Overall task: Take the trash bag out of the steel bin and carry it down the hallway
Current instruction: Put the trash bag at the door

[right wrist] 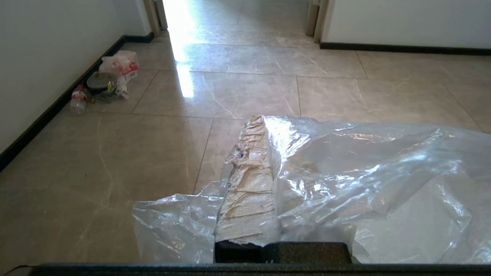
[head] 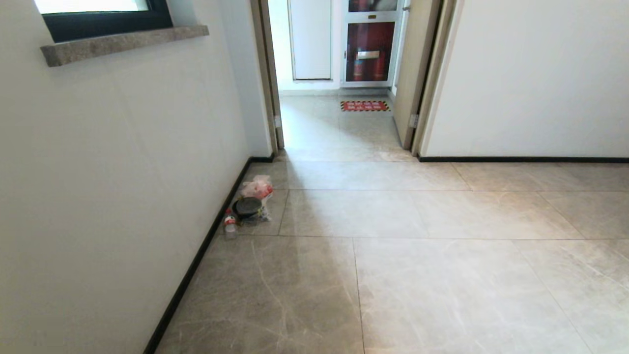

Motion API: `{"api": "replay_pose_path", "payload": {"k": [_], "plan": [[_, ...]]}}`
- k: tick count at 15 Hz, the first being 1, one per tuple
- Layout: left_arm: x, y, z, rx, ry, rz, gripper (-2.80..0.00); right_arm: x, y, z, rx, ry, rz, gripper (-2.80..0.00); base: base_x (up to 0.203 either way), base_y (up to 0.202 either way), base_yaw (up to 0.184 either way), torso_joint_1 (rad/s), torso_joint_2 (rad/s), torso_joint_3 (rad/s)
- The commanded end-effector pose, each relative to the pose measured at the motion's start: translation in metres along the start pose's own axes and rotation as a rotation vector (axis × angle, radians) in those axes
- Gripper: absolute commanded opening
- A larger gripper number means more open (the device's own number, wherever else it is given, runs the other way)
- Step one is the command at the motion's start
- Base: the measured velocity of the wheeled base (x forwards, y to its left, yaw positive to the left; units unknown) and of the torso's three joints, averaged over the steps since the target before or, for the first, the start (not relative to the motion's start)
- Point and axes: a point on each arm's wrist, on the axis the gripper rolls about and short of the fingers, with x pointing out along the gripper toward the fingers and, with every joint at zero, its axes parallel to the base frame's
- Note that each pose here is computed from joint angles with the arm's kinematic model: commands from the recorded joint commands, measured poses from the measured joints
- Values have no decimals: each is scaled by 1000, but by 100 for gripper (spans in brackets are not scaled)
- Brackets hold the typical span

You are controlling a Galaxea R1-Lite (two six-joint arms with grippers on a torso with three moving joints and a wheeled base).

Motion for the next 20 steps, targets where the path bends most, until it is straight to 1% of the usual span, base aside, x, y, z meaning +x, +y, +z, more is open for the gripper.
{"api": "replay_pose_path", "payload": {"k": [1,20], "plan": [[0,0,0,0,3,-1,-280,0,0,0,1,3,0,-280,206,0,0,7,-2,7],[0,0,0,0,1,1,-280,0,0,0,-1,3,0,-280,193,0,0,3,1,3]]}}
